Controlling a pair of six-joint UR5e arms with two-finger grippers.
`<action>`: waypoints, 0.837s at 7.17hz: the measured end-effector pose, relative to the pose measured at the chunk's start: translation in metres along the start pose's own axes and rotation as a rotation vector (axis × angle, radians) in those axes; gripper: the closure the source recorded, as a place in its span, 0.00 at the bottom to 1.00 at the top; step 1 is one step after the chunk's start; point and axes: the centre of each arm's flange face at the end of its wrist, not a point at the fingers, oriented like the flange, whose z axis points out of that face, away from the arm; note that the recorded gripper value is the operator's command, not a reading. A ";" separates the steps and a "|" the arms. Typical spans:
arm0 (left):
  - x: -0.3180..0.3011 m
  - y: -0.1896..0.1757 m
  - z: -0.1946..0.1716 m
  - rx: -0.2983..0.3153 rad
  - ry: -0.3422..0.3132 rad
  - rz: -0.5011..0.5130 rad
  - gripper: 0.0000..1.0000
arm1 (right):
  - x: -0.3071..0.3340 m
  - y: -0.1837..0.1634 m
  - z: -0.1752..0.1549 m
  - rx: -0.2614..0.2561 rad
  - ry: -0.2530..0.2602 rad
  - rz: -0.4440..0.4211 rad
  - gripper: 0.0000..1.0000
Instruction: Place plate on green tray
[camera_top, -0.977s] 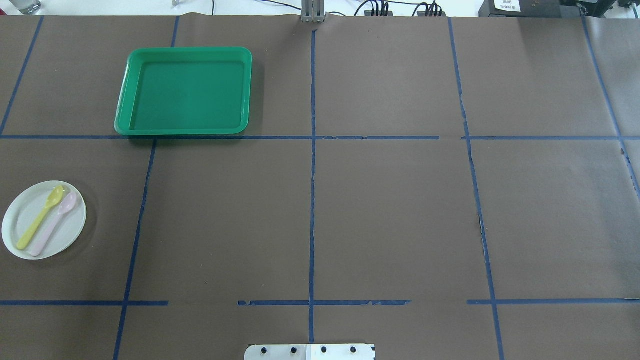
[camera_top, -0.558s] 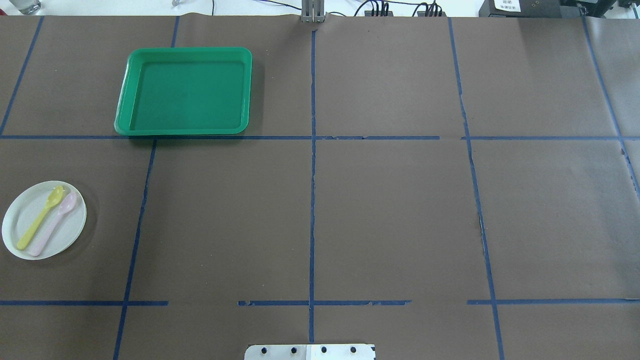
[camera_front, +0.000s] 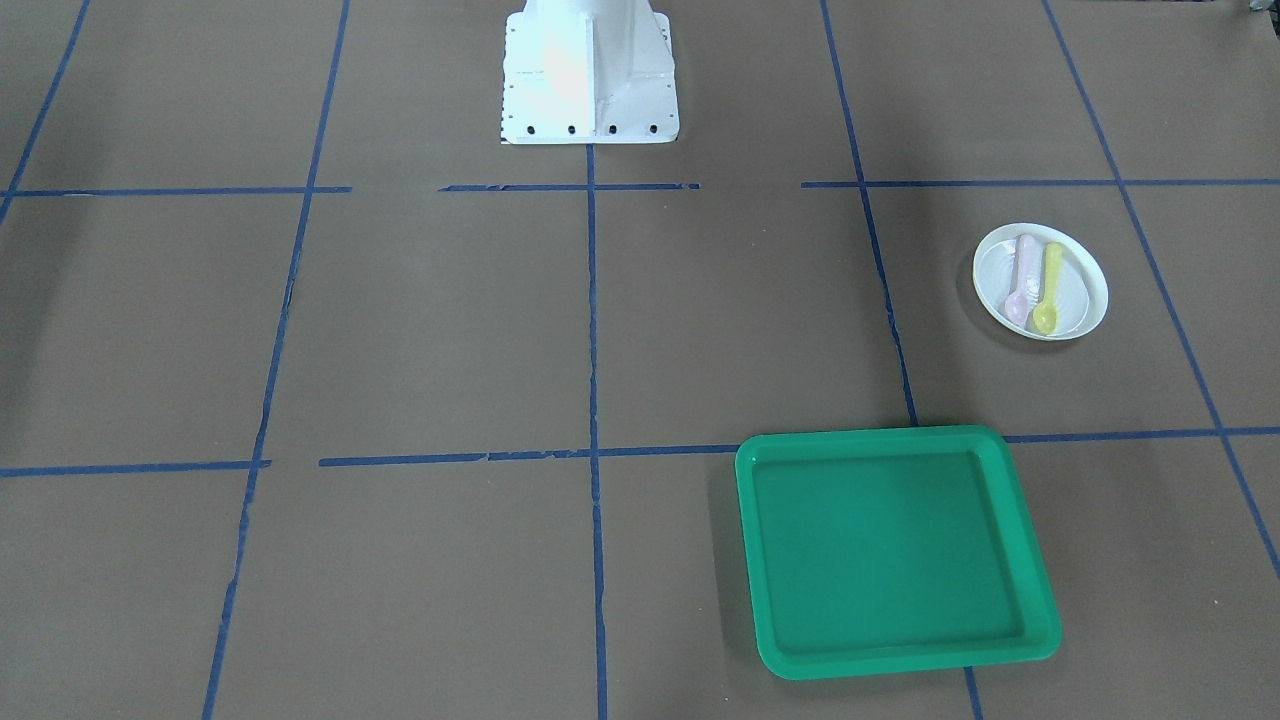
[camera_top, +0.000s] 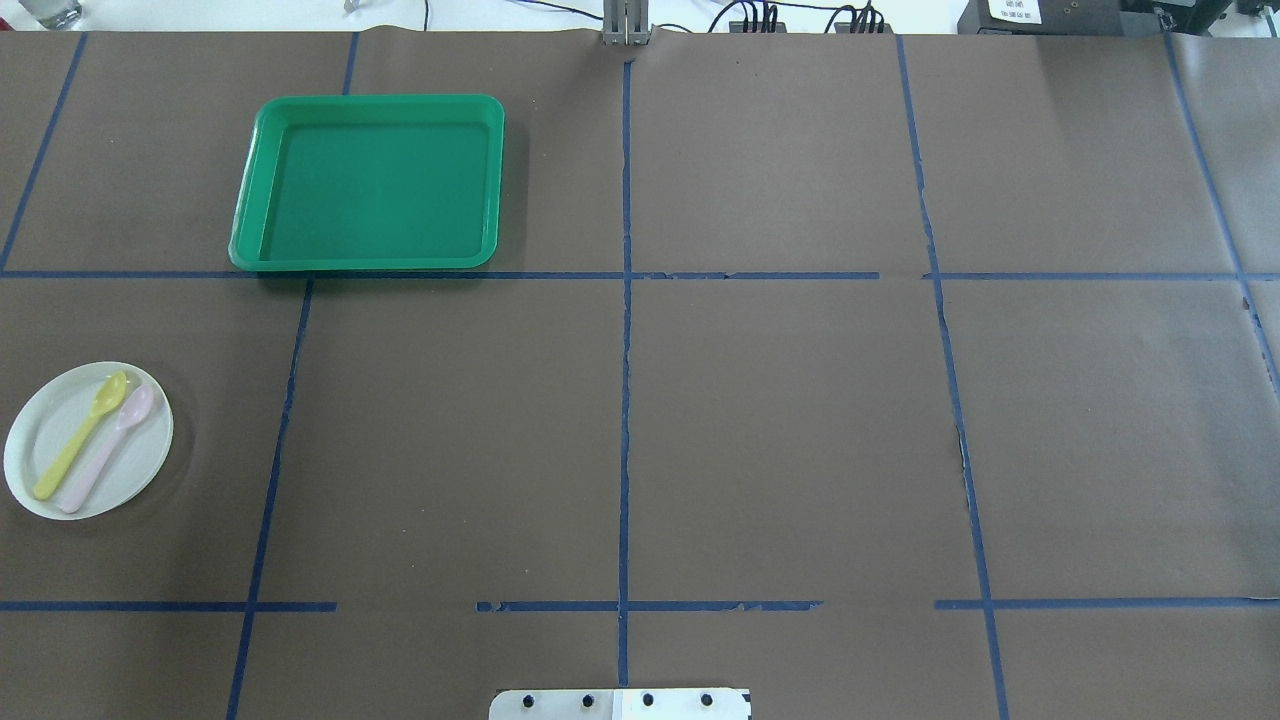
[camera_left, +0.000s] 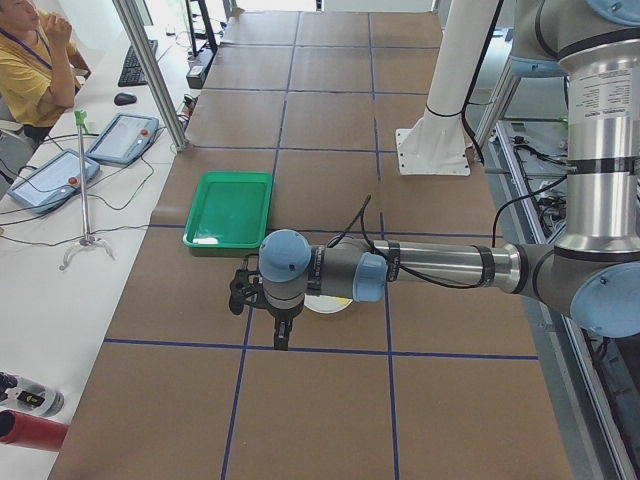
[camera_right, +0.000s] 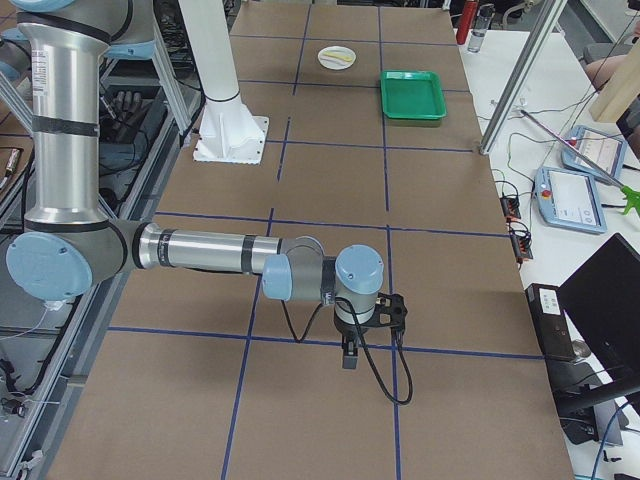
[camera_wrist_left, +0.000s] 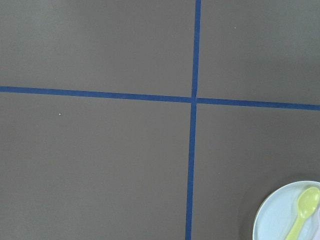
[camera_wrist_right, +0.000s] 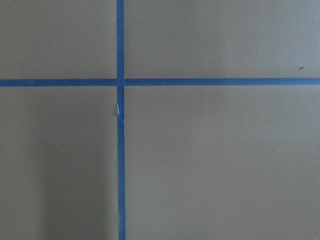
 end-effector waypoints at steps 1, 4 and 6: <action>0.018 -0.003 0.025 -0.032 0.013 0.021 0.00 | 0.000 0.000 0.000 0.000 0.000 0.000 0.00; 0.071 -0.003 0.101 -0.068 -0.015 0.010 0.00 | 0.000 0.000 0.000 0.000 0.000 0.000 0.00; 0.075 0.003 0.141 -0.052 -0.063 -0.003 0.00 | 0.000 0.000 0.000 0.000 0.000 0.000 0.00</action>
